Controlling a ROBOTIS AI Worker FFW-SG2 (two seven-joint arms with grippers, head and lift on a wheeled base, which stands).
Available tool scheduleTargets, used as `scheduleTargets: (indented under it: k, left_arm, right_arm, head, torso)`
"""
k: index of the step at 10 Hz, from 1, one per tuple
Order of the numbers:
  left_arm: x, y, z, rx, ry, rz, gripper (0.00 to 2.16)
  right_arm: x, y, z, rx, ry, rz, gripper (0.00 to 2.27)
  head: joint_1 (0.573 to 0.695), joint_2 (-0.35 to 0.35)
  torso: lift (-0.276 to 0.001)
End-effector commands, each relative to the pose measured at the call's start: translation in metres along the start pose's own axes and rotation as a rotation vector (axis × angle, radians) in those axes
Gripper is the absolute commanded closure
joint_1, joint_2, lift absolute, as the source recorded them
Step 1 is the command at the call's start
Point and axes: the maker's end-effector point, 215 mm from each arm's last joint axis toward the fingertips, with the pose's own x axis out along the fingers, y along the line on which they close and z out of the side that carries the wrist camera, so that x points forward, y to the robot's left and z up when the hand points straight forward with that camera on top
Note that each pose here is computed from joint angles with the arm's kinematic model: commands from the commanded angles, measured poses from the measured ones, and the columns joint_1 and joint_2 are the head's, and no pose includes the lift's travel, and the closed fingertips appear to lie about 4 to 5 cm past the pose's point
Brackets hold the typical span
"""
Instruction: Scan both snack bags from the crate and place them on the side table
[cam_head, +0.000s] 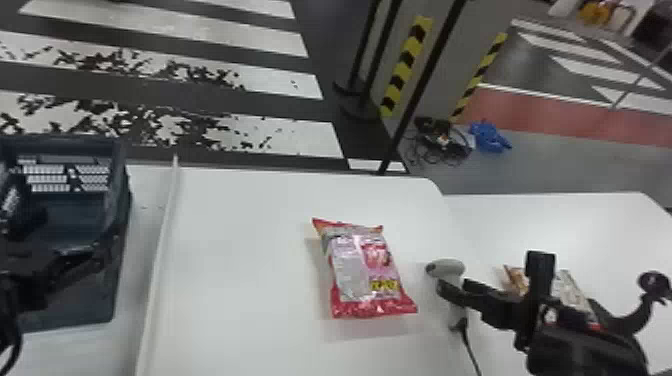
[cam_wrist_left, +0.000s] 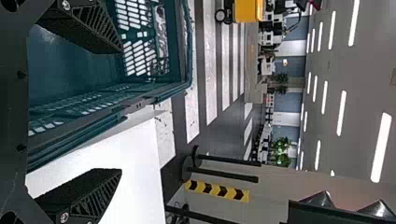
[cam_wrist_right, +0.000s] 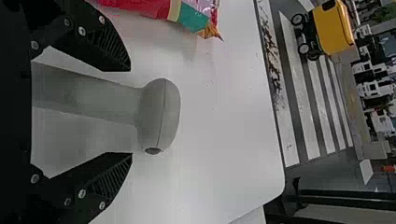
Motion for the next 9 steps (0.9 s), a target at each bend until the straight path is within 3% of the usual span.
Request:
scheduleTargets:
  k: [1, 2, 3, 4, 5, 7, 9]
  left_arm:
    - [0.001, -0.001, -0.001, -0.002, 0.001, -0.001, 0.09]
    - [0.001, -0.002, 0.0, -0.002, 0.0, -0.004, 0.09]
    - [0.001, -0.001, -0.001, -0.001, 0.002, -0.004, 0.09]
    - [0.001, -0.001, -0.001, -0.001, 0.002, -0.004, 0.09]
    - [0.001, -0.001, -0.002, -0.001, 0.004, -0.004, 0.09]
    - [0.0, -0.001, -0.003, 0.0, 0.005, -0.004, 0.09]
    - [0.001, -0.004, -0.002, 0.001, 0.004, -0.009, 0.09]
  right_arm:
    - [0.0, -0.007, -0.004, -0.001, 0.027, -0.007, 0.68]
    - [0.0, -0.008, -0.01, 0.001, 0.053, -0.012, 1.27]
    - [0.001, -0.008, -0.013, 0.003, 0.069, -0.009, 1.71]
    - [0.001, -0.006, -0.016, -0.003, 0.082, -0.003, 1.83]
    - [0.003, -0.004, -0.017, 0.0, 0.084, 0.001, 2.23]
    - [-0.003, -0.001, -0.012, 0.022, 0.067, -0.007, 2.23]
    - [-0.013, 0.012, 0.01, 0.063, 0.032, -0.018, 2.24]
  head:
    - [0.695, -0.35]
    - [0.695, -0.35]
    - [0.695, -0.35]
    - [0.695, -0.35]
    - [0.695, -0.35]
    - [0.695, -0.35]
    - [0.695, -0.35]
  torso:
    - [-0.098]
    - [-0.098]
    - [-0.098]
    - [-0.098]
    - [-0.098]
    - [-0.098]
    - [-0.098]
